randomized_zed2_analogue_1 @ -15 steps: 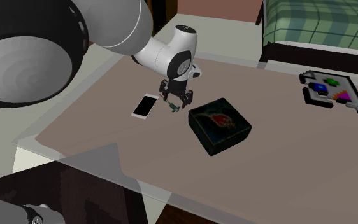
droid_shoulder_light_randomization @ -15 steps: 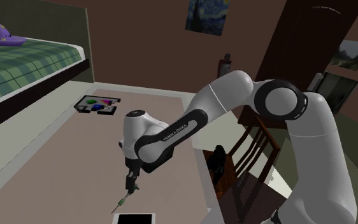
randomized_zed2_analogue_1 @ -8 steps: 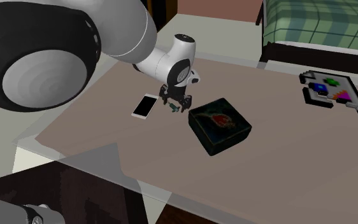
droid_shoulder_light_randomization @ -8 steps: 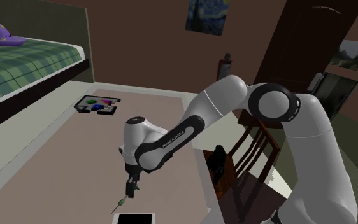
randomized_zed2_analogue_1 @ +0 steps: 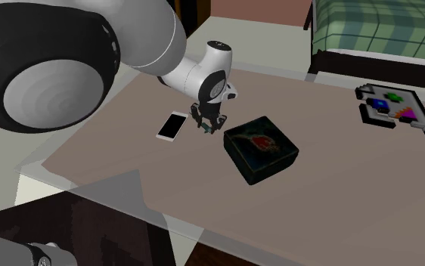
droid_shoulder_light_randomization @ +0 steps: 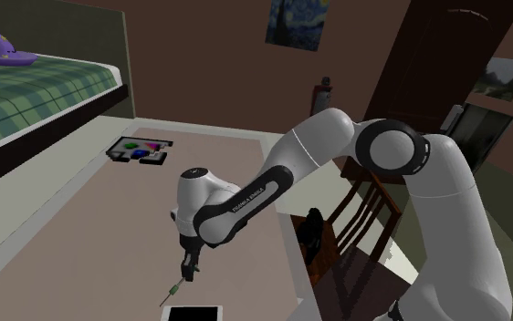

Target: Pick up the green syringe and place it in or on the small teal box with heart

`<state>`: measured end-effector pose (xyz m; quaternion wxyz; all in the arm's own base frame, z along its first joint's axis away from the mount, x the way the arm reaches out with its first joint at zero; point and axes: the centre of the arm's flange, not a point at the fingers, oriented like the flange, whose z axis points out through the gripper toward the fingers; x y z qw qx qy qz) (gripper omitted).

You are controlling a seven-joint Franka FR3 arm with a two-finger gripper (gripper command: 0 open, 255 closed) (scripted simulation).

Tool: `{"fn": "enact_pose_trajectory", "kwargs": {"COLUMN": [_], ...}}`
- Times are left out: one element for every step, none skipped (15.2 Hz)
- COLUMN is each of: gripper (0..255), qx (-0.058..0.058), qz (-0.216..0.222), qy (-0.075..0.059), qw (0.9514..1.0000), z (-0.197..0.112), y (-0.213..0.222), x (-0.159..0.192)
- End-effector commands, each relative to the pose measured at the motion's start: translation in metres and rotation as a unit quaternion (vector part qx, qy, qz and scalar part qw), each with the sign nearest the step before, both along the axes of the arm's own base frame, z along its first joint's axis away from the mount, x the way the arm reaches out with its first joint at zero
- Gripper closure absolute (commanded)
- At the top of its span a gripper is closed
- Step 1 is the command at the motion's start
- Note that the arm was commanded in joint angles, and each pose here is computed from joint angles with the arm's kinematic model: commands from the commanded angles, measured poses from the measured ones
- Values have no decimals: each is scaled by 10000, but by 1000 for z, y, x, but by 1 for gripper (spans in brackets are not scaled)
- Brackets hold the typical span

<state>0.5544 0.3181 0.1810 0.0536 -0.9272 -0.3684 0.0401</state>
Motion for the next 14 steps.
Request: {"fn": "enact_pose_trajectory", "kwargs": {"gripper": [255, 255, 255, 255, 255, 255, 255, 255, 255, 255, 255, 255, 255, 255], "qx": [0, 0, 0, 0, 0, 0, 0, 0, 0, 0, 0, 0, 0, 0], "qz": [0, 0, 0, 0, 0, 0, 0, 0, 0, 0, 0, 0, 0, 0], "qy": [2, 2, 2, 2, 2, 2, 2, 2, 2, 2, 2, 2, 2, 2], "qw": [10000, 10000, 10000, 10000, 10000, 10000, 10000, 10000, 10000, 10000, 10000, 10000, 10000, 10000], "z": [0, 0, 0, 0, 0, 0, 0, 5, 10, 16, 21, 26, 31, 37], "y": [0, 0, 0, 0, 0, 0, 0, 0, 0, 0, 0, 0, 0, 0], "x": [0, 0, 0, 0, 0, 0, 0, 0, 0, 0, 0, 0, 0, 0]}}
